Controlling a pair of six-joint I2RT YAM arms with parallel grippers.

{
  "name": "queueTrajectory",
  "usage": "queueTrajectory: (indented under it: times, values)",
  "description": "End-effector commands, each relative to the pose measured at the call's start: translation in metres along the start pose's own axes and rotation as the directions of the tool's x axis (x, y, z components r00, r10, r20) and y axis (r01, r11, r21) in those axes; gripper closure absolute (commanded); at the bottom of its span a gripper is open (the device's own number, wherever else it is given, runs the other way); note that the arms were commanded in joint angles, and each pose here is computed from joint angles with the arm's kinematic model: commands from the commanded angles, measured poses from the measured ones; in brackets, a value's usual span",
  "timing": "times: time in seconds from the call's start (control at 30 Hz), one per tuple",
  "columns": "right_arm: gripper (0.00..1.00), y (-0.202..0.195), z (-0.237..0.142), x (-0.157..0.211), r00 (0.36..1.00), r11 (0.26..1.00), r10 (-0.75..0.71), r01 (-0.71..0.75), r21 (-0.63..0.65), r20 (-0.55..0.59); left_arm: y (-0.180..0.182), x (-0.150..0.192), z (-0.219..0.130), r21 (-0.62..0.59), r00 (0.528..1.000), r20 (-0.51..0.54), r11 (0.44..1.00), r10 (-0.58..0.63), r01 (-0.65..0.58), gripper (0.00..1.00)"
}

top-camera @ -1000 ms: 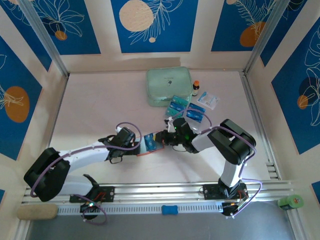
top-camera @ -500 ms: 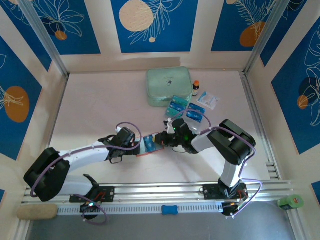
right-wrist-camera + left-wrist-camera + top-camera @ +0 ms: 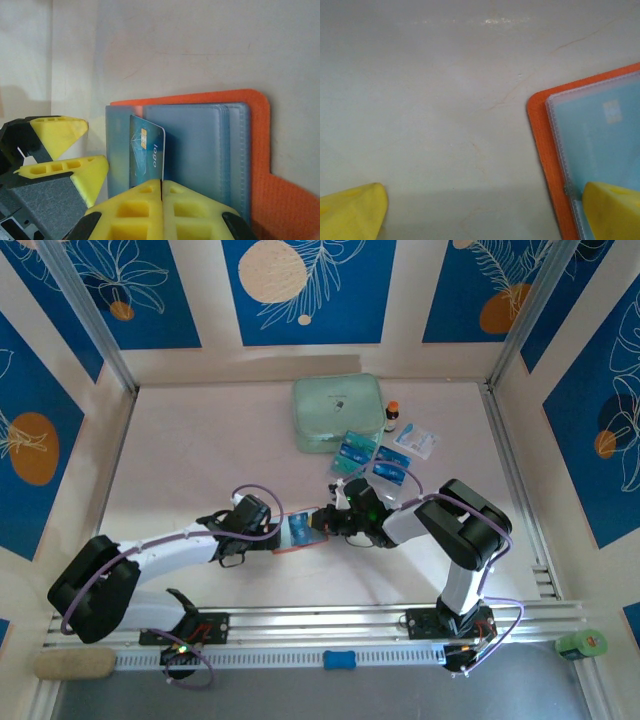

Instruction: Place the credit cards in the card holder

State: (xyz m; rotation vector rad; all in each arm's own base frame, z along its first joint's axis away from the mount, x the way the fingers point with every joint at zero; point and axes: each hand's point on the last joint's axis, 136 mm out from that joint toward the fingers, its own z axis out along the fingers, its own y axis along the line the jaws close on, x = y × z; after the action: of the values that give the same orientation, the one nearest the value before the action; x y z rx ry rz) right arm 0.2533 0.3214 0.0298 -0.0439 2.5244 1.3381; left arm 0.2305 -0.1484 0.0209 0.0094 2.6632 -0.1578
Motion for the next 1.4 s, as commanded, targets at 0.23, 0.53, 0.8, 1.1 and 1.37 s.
queueTrajectory:
  times: [0.23,0.53,0.8,1.1,1.37]
  values:
    - [1.00,0.002,0.007,0.009,0.998,1.000,0.009,-0.008,0.029,-0.062,0.006,0.010,0.003,-0.019,1.000,-0.020,1.000,0.018,-0.018,0.00]
    - [1.00,0.006,0.015,0.014,0.995,1.000,0.000,0.003,0.030,-0.095,0.006,0.011,0.004,-0.016,1.000,-0.021,1.000,0.018,-0.019,0.00]
    - [1.00,0.008,0.026,0.028,0.986,0.998,-0.012,0.020,0.051,-0.164,0.000,0.001,-0.004,0.001,1.000,-0.001,1.000,-0.001,0.001,0.00]
    - [0.68,0.027,0.010,0.018,0.983,0.993,-0.085,0.096,0.066,-0.161,0.016,-0.006,-0.024,-0.075,0.996,0.026,0.993,-0.088,0.089,0.00]
    - [0.67,0.036,-0.004,0.009,0.974,0.977,-0.153,0.174,0.122,-0.166,0.038,0.005,-0.028,-0.168,0.990,0.019,0.976,-0.137,0.138,0.00]
